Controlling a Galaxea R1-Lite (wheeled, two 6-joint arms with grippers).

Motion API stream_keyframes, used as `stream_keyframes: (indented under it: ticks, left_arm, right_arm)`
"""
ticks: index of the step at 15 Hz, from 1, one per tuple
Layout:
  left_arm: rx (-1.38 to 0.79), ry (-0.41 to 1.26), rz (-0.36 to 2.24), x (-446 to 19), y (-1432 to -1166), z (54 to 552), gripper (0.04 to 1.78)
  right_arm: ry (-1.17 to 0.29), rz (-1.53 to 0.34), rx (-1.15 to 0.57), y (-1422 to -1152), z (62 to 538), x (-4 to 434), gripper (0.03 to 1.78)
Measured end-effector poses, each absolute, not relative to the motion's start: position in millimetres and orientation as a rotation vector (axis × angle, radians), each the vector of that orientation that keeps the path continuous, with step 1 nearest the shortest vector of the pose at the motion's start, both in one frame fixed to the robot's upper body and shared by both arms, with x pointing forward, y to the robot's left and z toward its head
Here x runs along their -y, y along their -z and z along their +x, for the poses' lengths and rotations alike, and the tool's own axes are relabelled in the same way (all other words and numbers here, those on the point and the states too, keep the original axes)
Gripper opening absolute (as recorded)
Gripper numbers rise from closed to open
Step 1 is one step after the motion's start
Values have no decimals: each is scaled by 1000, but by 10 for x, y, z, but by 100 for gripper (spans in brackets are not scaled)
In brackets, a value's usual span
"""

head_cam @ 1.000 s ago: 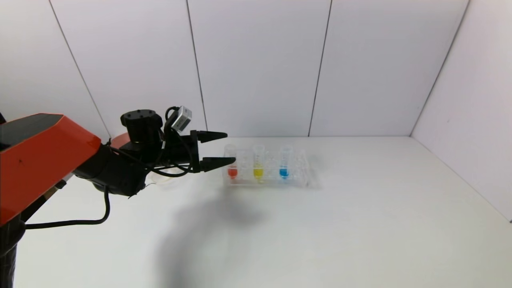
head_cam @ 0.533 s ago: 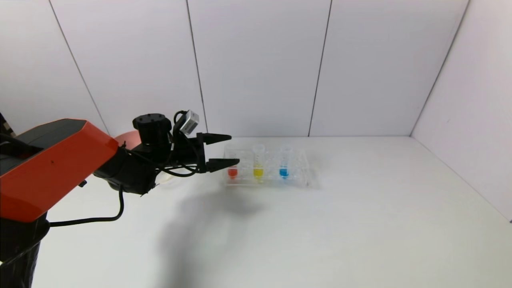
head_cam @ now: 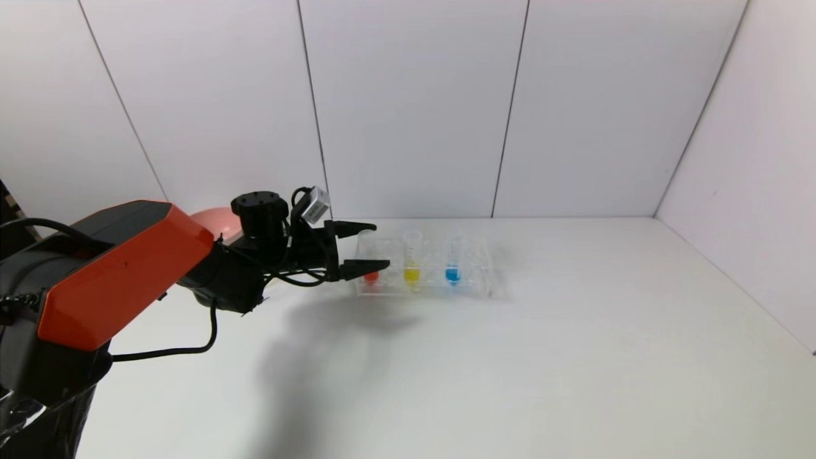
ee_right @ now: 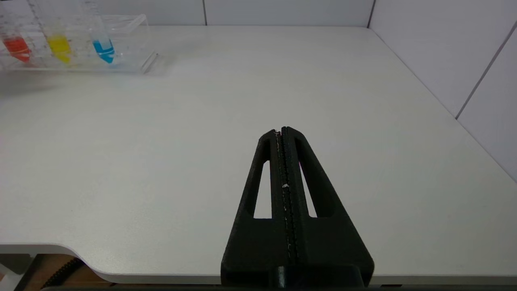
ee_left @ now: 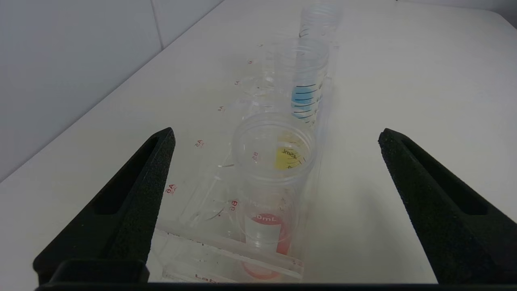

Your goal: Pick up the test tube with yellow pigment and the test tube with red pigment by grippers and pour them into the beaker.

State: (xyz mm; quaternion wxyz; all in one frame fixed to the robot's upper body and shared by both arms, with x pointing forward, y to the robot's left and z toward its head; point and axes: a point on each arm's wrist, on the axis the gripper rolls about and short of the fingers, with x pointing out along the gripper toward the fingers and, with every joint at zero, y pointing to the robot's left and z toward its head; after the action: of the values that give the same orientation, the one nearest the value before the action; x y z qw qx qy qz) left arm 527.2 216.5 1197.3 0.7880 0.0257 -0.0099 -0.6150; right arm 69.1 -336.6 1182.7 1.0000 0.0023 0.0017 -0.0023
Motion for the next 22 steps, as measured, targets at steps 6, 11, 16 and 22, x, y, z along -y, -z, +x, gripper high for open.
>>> stream_keyframes:
  ticks: [6,11,16,22]
  left_arm:
    - [9,1329,38,-2143,-11958,5283,176]
    - [8,1330,33,-2137,-11970,5287,155]
    - [6,1340,32,-2076,-11953,5285,74]
    - [5,1343,32,-2059,-11930,5296,49]
  right_arm:
    - [4,4,-3,-11827,691,3366,11]
    - [5,5,-3,-11827,691,3366,11]
    - [5,5,-3,-11827,691,3366,11]
    - [5,5,-3,-11827,691,3366,11]
